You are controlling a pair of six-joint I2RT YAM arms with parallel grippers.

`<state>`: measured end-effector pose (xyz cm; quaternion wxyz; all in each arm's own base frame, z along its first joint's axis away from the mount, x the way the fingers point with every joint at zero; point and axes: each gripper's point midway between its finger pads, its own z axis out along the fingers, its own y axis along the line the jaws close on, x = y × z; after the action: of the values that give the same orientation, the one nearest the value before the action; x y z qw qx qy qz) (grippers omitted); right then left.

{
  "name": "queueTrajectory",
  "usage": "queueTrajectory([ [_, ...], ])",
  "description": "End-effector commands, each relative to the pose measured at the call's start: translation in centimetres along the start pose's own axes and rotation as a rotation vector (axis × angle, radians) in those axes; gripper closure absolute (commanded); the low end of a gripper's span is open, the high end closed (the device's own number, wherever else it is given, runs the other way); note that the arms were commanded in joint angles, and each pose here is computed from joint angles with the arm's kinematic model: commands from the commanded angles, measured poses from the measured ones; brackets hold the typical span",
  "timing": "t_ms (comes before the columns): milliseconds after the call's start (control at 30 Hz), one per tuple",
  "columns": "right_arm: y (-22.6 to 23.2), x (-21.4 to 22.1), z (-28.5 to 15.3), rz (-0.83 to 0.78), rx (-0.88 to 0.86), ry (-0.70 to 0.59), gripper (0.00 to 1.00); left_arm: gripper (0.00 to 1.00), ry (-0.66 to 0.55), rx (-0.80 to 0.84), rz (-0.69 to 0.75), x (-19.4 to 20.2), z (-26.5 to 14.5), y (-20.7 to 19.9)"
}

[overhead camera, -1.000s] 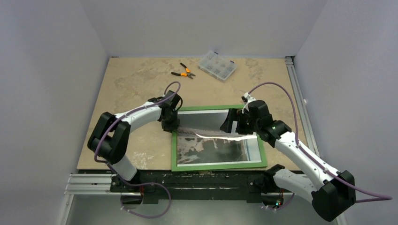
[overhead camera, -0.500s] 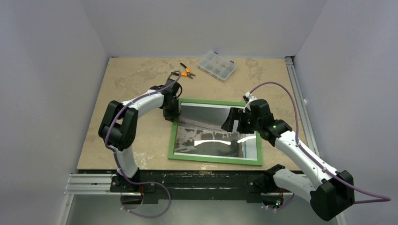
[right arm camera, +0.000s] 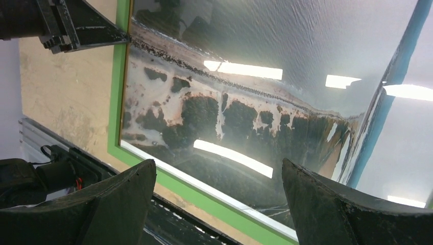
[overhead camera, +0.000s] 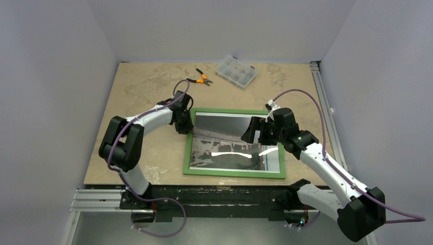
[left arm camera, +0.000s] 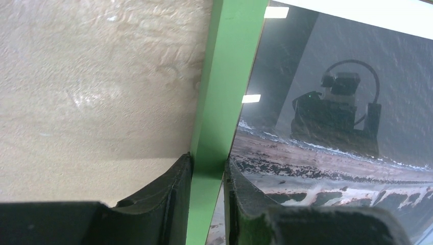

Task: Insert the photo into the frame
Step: Adjust the photo frame at the center of the board.

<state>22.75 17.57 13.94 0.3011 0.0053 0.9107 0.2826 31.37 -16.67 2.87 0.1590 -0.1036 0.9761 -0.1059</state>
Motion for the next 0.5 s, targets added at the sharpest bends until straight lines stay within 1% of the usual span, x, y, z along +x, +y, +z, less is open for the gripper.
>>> queueTrajectory([
  [0, 1.0, -1.3, -0.7, -0.032, -0.042, -0.054, 0.08, 0.91, -0.042, -0.036, -0.076, 0.2, -0.8, 1.6],
  [33, 1.0, -1.4, -0.8, -0.034, -0.043, -0.059, 0.07, 0.83, -0.063, -0.017, -0.074, 0.1, -1.2, 1.5],
  [100, 1.1, -1.5, -1.0, -0.037, -0.047, -0.068, 0.07, 0.61, -0.131, 0.024, -0.065, -0.9, -3.1, 0.9],
  [133, 1.2, -1.7, -1.0, -0.039, -0.051, -0.075, 0.06, 0.41, -0.158, 0.042, -0.057, -1.3, -4.0, 0.6],
  [167, 1.3, -1.8, -1.1, -0.041, -0.055, -0.081, 0.06, 0.28, -0.187, 0.054, -0.051, -1.8, -5.0, 0.4],
  [200, 1.4, -1.9, -1.2, -0.041, -0.057, -0.088, 0.05, 0.20, -0.212, 0.064, -0.047, -2.1, -5.9, 0.3],
  [233, 1.5, -2.0, -1.2, -0.044, -0.061, -0.094, 0.04, 0.14, -0.240, 0.075, -0.040, -2.5, -7.0, 0.2],
  [300, 1.6, -2.3, -1.4, -0.048, -0.066, -0.109, 0.02, 0.07, -0.300, 0.097, -0.030, -3.2, -9.1, 0.1],
  [400, 1.9, -2.9, -1.6, -0.059, -0.077, -0.143, 0.02, 0.02, -0.396, 0.123, -0.010, -3.8, -12.2, 0.3],
  [467, 1.9, -3.5, -1.8, -0.068, -0.074, -0.177, 0.02, 0.01, -0.480, 0.132, 0.000, -4.2, -14.1, 0.8],
])
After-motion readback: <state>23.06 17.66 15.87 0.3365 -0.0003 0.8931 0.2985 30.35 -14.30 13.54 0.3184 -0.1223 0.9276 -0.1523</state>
